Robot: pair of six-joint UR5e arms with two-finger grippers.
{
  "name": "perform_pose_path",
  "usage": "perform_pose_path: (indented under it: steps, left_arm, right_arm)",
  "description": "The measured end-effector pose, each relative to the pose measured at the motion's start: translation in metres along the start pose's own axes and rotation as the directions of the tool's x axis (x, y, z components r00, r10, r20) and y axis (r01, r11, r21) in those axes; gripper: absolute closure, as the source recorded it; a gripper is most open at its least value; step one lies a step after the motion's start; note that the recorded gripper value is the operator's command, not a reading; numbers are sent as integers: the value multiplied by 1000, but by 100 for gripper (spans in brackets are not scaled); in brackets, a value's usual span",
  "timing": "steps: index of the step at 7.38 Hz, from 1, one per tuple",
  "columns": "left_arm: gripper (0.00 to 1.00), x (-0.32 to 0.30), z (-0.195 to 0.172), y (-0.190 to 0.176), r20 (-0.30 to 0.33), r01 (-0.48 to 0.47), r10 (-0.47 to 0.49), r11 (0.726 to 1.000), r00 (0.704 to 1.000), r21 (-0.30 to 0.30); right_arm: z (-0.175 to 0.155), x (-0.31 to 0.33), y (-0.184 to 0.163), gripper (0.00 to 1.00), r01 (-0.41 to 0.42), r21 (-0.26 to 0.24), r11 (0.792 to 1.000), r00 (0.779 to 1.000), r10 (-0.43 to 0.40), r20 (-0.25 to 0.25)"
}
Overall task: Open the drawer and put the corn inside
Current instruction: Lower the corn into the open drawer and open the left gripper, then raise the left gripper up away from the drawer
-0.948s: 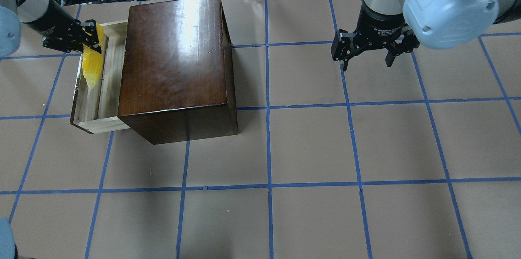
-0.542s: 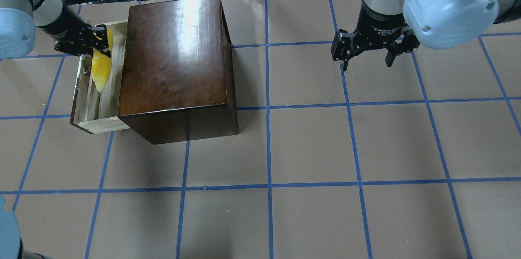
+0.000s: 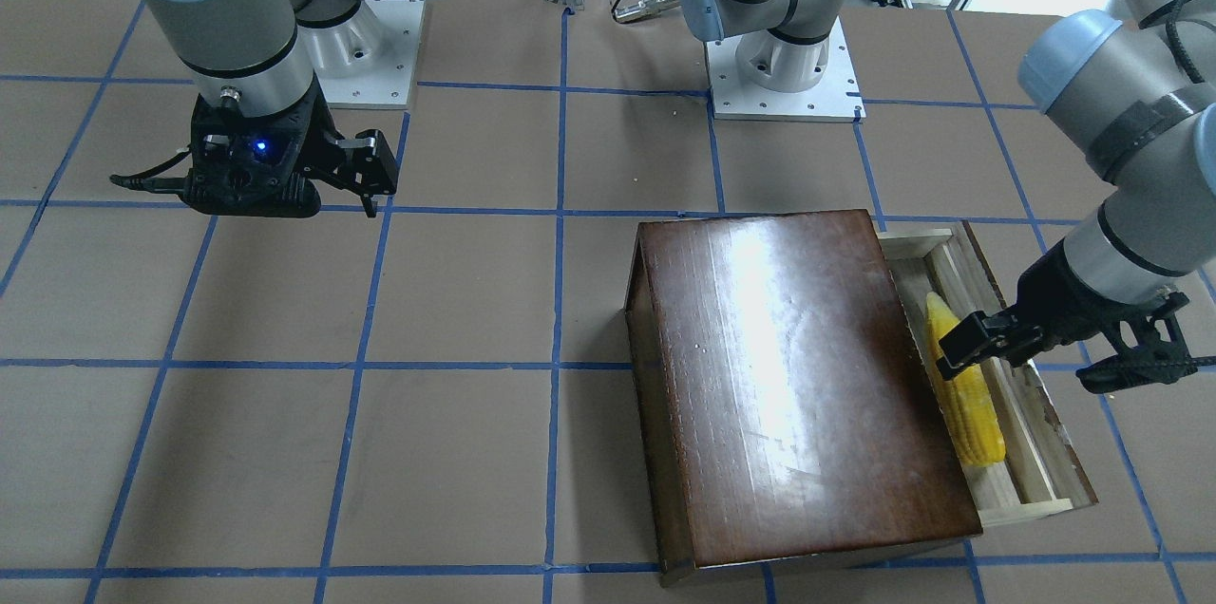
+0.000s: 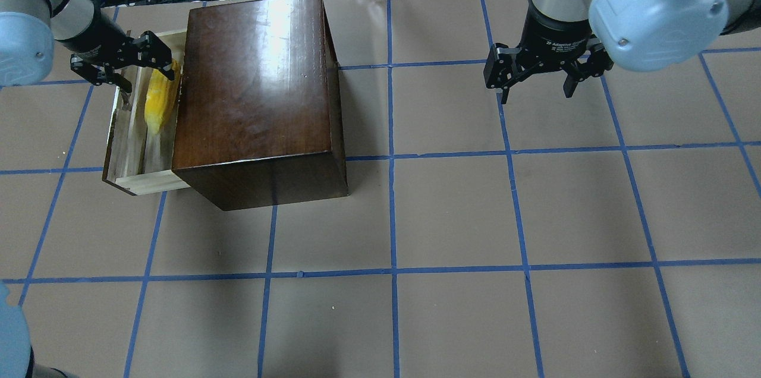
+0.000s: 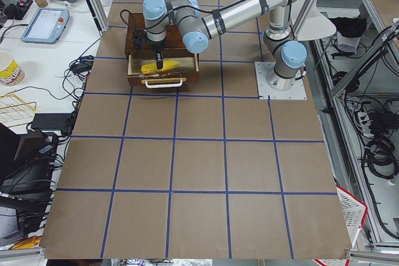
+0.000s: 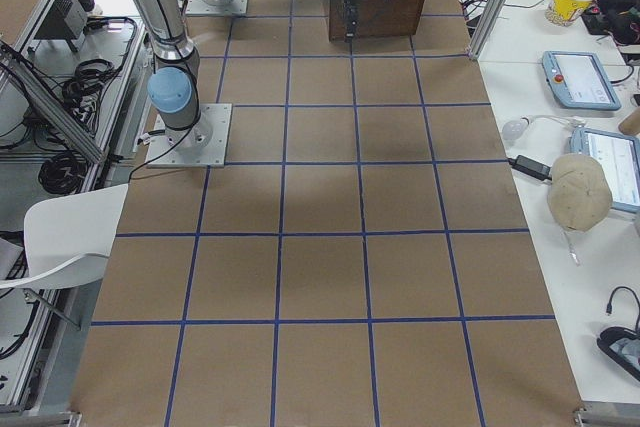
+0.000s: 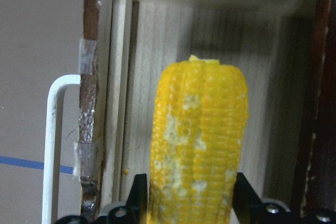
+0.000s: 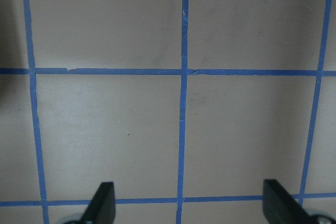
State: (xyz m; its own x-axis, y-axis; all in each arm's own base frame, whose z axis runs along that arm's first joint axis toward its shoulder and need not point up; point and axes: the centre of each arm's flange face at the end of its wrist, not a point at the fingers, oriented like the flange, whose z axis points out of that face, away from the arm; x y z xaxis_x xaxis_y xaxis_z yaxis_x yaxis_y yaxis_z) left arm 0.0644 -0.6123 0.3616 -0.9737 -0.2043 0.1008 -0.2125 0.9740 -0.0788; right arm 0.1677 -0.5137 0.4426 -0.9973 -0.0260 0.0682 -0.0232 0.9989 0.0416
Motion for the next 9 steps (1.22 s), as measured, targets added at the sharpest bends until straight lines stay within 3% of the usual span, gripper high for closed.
perform_pose_path:
  steps: [4,6,9]
  left_arm:
    - [0,28,-45,16,16,-41,40,998,999,51]
    - [0,90,-76,51,77,-150,147,988,986,44]
    - [0,171,-111,111,92,-254,251,967,964,22]
  right_arm:
    - [0,0,0,0,0,0,1000,1000,0,0]
    - [0,0,0,0,0,0,1000,1000,0,1]
    - [0,0,0,0,0,0,1000,1000,0,3]
